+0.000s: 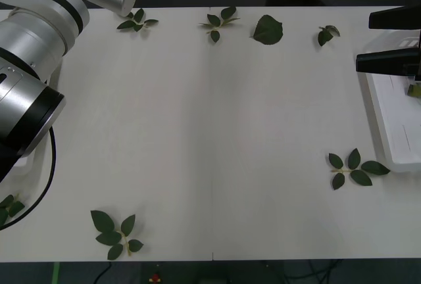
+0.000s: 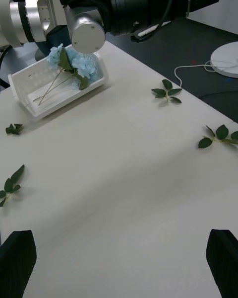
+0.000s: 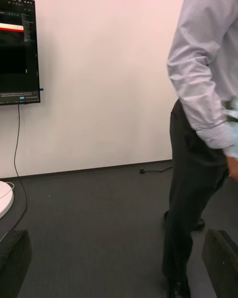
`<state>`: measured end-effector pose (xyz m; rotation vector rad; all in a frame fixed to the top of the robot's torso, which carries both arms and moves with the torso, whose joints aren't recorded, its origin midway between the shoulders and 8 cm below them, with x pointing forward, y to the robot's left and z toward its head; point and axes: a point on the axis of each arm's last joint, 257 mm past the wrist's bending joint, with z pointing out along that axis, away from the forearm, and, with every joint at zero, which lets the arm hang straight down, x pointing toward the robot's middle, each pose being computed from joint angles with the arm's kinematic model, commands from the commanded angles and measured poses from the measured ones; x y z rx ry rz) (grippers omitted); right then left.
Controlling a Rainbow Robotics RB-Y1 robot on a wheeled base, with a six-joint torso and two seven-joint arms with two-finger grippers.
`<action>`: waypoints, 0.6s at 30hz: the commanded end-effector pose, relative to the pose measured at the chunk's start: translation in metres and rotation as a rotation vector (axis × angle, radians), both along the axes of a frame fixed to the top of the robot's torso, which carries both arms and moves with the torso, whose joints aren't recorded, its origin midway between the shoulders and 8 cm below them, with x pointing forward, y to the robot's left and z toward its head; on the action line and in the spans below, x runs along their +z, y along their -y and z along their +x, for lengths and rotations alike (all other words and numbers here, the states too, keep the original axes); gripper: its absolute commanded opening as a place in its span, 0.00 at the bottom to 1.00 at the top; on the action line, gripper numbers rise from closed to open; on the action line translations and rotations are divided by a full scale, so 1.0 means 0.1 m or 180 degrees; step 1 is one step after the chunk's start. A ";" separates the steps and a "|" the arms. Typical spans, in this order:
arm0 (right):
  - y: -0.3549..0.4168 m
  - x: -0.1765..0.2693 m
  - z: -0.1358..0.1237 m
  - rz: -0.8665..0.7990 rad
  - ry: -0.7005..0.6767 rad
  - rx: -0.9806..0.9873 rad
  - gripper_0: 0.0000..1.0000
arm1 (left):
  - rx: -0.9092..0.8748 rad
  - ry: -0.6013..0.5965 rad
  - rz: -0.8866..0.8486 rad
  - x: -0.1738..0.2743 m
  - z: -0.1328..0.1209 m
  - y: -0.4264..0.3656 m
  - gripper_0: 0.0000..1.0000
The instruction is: Place the red flowers into the right box and the blue flowers into the left box. If a person shows an open palm, hand one flower to the person first, then continue sorting.
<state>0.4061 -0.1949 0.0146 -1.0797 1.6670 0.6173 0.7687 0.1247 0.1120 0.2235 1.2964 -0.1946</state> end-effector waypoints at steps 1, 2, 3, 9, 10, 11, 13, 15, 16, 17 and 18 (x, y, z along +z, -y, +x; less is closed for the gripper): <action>0.05 0.10 -0.07 -0.0199 0.0163 0.0035 1.00 | -0.0098 0.0326 0.0254 0.52 -0.11 0.37 1.00; 0.05 0.10 -0.08 -0.0206 0.0162 0.0036 1.00 | -0.0098 0.0326 0.0254 0.52 -0.11 0.37 1.00; 0.05 0.11 -0.08 -0.0198 0.0169 0.0036 1.00 | -0.0098 0.0326 0.0254 0.52 -0.11 0.37 1.00; 0.05 0.11 -0.07 -0.0194 0.0172 0.0034 1.00 | -0.0182 0.0346 0.0260 0.38 -0.15 0.47 1.00; 0.05 0.11 -0.08 -0.0196 0.0171 0.0036 1.00 | -0.0182 0.0362 0.0261 0.42 -0.15 0.46 1.00; 0.05 0.11 -0.08 -0.0185 0.0166 0.0037 1.00 | -0.0184 0.0354 0.0262 0.46 -0.16 0.46 1.00; 0.04 0.11 -0.08 -0.0182 0.0164 0.0042 1.00 | -0.0192 0.0322 0.0278 0.55 -0.18 0.49 1.00; 0.04 0.11 -0.08 -0.0184 0.0168 0.0044 1.00 | -0.0212 0.0197 0.0229 0.68 -0.21 0.54 1.00; 0.05 0.11 -0.08 -0.0176 0.0155 0.0040 1.00 | -0.0223 0.0096 0.0196 0.80 -0.26 0.59 1.00; 0.04 0.11 -0.09 -0.0172 0.0156 0.0048 1.00 | -0.0215 -0.0029 0.0174 0.88 -0.30 0.62 1.00; 0.03 0.12 -0.09 -0.0170 0.0162 0.0056 1.00 | -0.0204 -0.0203 0.0170 0.99 -0.40 0.64 1.00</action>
